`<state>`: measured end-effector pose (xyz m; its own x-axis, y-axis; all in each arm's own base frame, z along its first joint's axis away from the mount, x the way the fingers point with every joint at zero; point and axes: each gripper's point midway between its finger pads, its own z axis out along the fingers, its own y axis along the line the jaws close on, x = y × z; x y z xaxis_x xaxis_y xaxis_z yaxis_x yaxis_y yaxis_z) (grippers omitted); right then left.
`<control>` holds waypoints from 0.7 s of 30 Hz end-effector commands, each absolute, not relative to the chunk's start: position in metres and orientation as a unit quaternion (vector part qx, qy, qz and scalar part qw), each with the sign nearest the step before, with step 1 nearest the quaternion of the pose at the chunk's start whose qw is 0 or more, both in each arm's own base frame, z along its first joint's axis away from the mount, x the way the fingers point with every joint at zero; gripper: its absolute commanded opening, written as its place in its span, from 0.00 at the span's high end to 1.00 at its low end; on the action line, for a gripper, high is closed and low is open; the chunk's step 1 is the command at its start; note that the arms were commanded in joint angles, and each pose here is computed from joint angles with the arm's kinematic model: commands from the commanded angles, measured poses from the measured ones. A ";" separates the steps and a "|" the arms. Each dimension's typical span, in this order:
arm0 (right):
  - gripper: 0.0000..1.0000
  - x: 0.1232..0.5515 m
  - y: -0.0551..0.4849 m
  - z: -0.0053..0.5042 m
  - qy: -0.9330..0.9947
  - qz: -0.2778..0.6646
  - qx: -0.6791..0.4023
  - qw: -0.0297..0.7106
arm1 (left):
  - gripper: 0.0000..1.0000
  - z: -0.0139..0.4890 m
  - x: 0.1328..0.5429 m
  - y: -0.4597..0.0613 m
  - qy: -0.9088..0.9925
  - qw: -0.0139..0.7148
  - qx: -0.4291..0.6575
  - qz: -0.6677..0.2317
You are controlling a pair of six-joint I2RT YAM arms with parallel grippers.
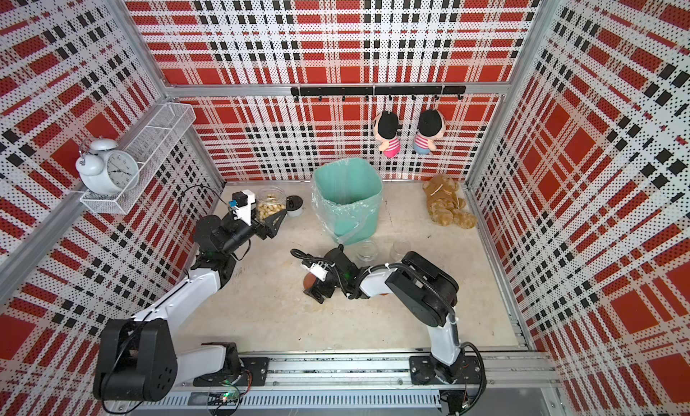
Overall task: Empty moldy peanuts from jars
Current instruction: Place the lid at the center of the board, then pour the moldy peanuts from the jar into the trash bin.
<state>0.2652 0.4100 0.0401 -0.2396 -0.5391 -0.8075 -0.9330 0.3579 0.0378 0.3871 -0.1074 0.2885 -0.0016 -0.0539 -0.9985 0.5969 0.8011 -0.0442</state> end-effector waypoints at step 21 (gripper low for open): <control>0.00 0.275 0.314 0.315 0.612 0.381 -0.343 0.602 | 1.00 0.376 0.415 -0.141 0.629 0.705 0.301 -0.132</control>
<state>0.2717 0.3292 0.3010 -0.0297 0.0255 -0.9992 -0.9000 0.4343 0.0378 0.4099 -0.1309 0.3598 0.1141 0.1028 -0.9881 0.5901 0.7932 0.1507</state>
